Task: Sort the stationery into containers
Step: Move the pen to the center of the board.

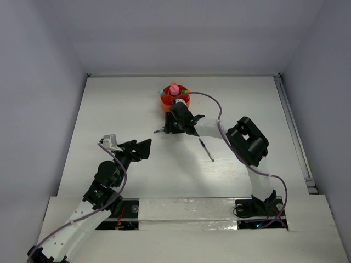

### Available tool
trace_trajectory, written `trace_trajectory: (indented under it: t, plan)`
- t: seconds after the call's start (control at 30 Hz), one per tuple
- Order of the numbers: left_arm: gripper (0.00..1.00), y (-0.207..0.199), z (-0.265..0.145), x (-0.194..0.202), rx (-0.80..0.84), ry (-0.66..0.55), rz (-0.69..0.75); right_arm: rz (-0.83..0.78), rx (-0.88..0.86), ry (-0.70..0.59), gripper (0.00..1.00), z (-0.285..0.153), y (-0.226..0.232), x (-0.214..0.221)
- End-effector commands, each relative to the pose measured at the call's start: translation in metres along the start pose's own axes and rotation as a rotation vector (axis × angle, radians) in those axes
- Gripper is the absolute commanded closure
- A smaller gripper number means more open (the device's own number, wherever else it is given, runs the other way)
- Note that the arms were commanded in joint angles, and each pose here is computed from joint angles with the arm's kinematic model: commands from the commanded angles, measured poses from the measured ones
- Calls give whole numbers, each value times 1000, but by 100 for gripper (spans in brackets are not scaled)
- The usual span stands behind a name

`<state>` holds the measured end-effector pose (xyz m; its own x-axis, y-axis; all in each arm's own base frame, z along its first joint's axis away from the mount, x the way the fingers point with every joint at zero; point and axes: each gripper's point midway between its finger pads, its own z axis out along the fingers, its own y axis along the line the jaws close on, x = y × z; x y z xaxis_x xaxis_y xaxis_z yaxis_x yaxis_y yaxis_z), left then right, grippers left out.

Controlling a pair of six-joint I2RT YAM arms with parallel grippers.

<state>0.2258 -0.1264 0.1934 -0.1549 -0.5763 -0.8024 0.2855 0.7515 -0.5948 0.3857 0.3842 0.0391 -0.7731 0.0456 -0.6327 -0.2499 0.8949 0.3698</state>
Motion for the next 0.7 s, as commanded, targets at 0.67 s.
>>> trace_trajectory:
  t: [0.67]
  plan:
    - [49, 11, 85, 35, -196, 263, 243, -20, -198, -242, 58, -159, 7, -26]
